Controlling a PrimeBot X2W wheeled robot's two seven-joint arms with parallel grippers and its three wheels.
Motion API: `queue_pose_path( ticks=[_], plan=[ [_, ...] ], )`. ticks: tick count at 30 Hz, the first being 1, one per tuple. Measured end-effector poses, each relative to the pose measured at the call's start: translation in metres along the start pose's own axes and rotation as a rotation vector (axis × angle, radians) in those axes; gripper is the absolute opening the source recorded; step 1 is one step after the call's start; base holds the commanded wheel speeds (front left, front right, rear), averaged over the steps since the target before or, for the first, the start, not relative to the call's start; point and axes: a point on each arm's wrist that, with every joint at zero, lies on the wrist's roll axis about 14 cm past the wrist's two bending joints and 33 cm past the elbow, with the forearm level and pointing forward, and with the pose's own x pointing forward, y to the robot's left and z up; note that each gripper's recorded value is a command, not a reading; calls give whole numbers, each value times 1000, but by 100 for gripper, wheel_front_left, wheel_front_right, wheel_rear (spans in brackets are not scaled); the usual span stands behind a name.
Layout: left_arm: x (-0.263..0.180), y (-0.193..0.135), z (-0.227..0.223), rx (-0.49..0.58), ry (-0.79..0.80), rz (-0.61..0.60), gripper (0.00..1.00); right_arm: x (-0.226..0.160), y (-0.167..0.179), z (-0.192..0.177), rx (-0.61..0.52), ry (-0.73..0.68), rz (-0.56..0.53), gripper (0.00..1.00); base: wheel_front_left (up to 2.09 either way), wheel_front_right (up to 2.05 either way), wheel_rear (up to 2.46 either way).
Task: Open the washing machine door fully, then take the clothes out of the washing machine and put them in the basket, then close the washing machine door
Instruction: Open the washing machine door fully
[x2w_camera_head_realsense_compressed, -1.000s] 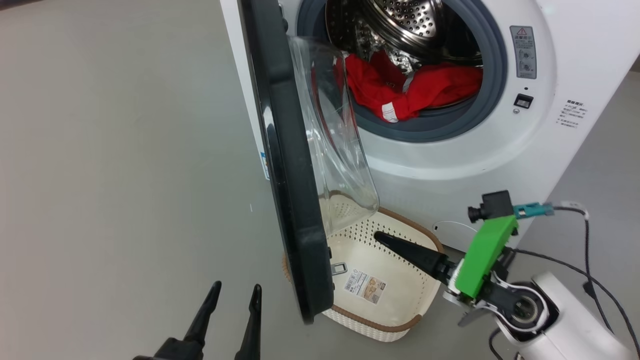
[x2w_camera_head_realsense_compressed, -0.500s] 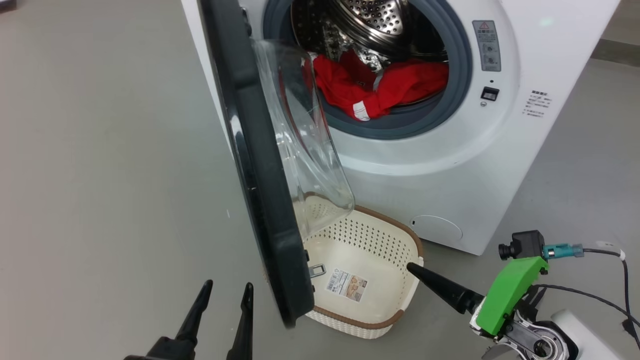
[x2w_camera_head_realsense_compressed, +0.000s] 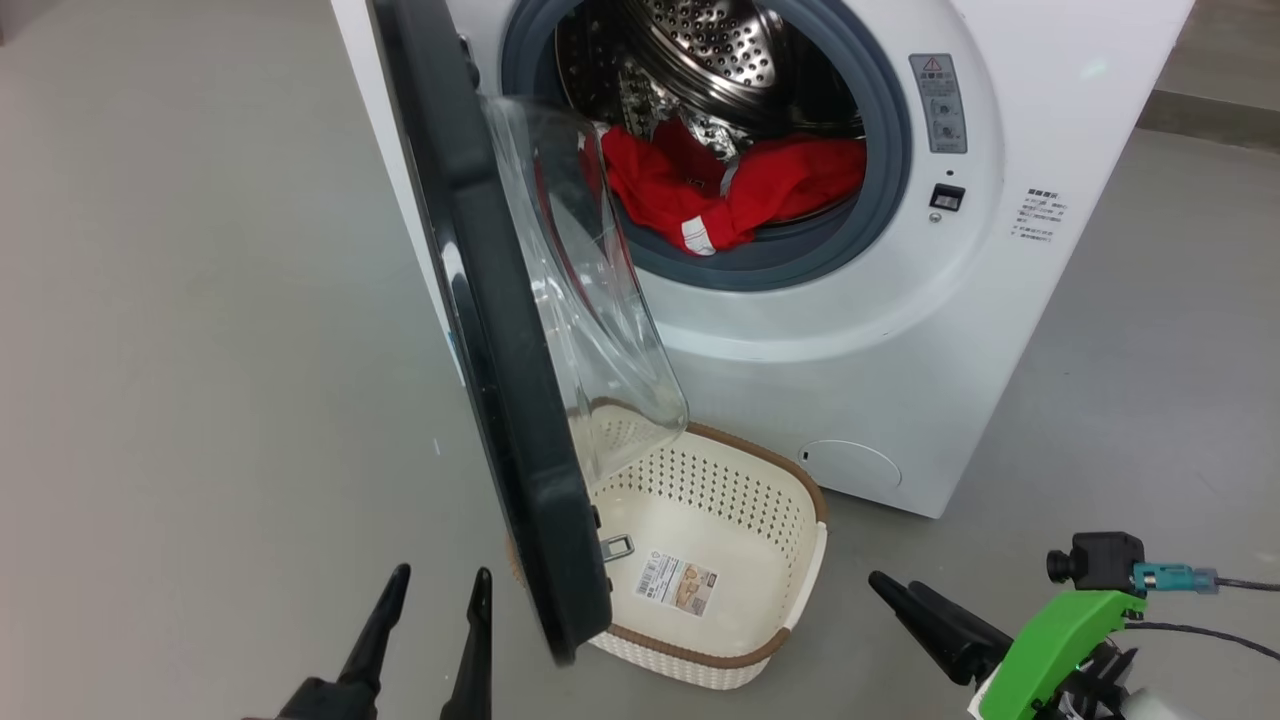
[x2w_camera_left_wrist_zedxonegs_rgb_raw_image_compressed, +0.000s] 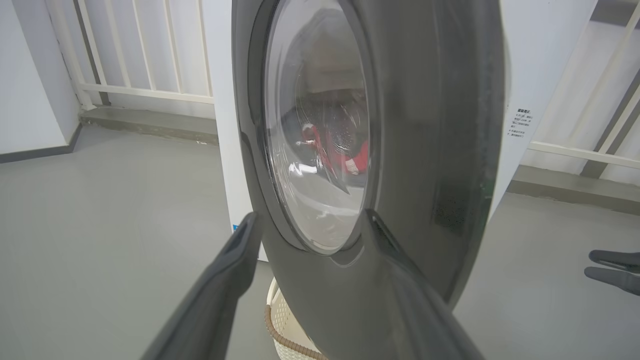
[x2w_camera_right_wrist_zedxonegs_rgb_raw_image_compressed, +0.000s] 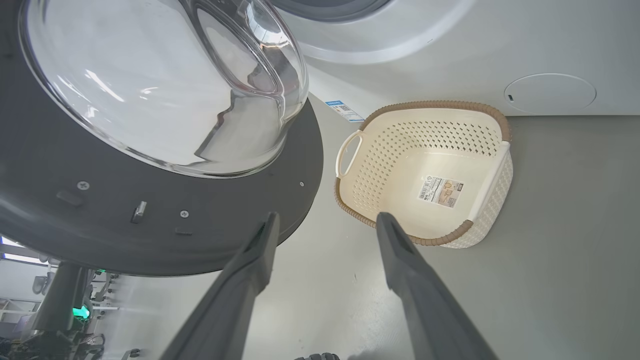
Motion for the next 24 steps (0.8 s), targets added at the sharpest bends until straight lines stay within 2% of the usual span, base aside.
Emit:
queue_pose_path(
  ticks=[7, 14, 20, 24],
  plan=[
    [-4, 0, -4, -4, 11, 0, 100, -11, -12, 1, -32, -46, -34, 100, 0, 0, 0],
    [-2, 0, -4, -7, 9, -6, 100, -21, -22, 11, -182, -148, -59, 100, 0, 0, 0],
    [-5, 0, -10, -6, 30, -5, 100, -26, -29, 13, -320, -179, -71, 100, 0, 0, 0],
    [-4, -1, -12, -5, 38, -7, 100, -25, -23, 36, -386, -257, -66, 100, 0, 0, 0]
  ],
)
